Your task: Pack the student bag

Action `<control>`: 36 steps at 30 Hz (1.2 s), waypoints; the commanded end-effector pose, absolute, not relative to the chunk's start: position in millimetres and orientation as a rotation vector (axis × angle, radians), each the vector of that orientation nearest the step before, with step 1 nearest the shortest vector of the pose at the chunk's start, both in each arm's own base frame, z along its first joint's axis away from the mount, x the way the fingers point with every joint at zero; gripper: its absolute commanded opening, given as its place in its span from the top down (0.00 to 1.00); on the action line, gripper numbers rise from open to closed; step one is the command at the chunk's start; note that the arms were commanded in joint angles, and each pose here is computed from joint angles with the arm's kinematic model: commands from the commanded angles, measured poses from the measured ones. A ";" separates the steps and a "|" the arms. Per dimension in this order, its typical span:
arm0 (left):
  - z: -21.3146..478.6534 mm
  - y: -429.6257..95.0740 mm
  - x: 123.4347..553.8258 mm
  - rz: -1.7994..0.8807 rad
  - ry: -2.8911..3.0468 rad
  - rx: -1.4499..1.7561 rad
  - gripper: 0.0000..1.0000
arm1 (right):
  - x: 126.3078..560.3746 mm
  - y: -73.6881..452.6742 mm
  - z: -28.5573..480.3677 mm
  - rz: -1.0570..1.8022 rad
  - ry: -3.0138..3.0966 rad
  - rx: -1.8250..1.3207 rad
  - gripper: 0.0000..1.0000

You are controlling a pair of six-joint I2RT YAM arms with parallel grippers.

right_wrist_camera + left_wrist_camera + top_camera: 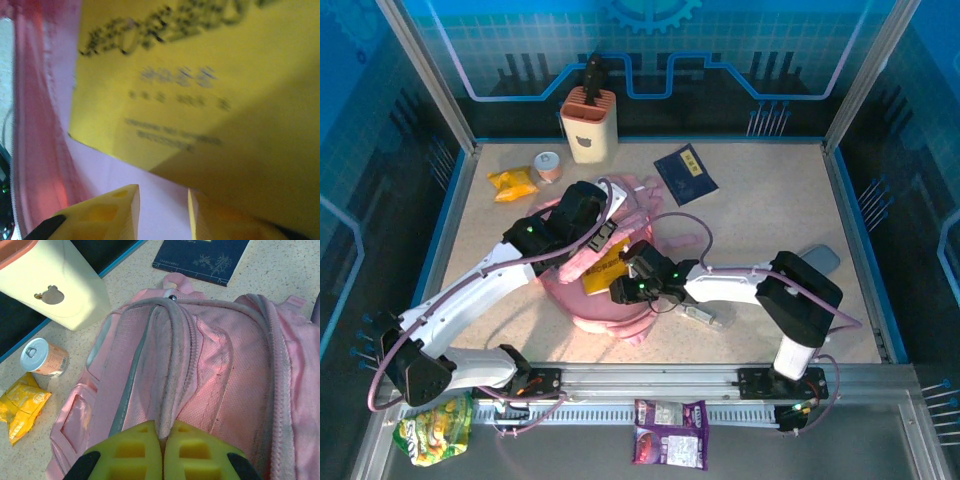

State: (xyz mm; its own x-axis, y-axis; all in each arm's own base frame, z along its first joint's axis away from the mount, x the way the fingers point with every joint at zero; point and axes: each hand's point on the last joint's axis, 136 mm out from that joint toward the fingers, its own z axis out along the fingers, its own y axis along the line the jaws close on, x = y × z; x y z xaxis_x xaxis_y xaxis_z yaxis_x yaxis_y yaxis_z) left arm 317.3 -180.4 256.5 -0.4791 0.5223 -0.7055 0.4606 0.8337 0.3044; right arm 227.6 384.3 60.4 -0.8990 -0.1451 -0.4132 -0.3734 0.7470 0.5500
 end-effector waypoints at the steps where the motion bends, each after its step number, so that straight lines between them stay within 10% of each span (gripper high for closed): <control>1: 307.6 -193.4 329.4 -0.018 2.010 0.609 1.00 | 251.4 411.1 81.2 0.973 2.447 -0.377 0.69; 16: 292.6 -185.7 326.8 0.019 2.036 0.610 1.00 | 245.6 398.0 118.2 1.012 2.294 -0.382 0.54; 36: 189.6 -131.4 279.8 0.097 2.367 0.397 1.00 | 254.1 217.8 169.3 0.676 2.413 -0.258 0.00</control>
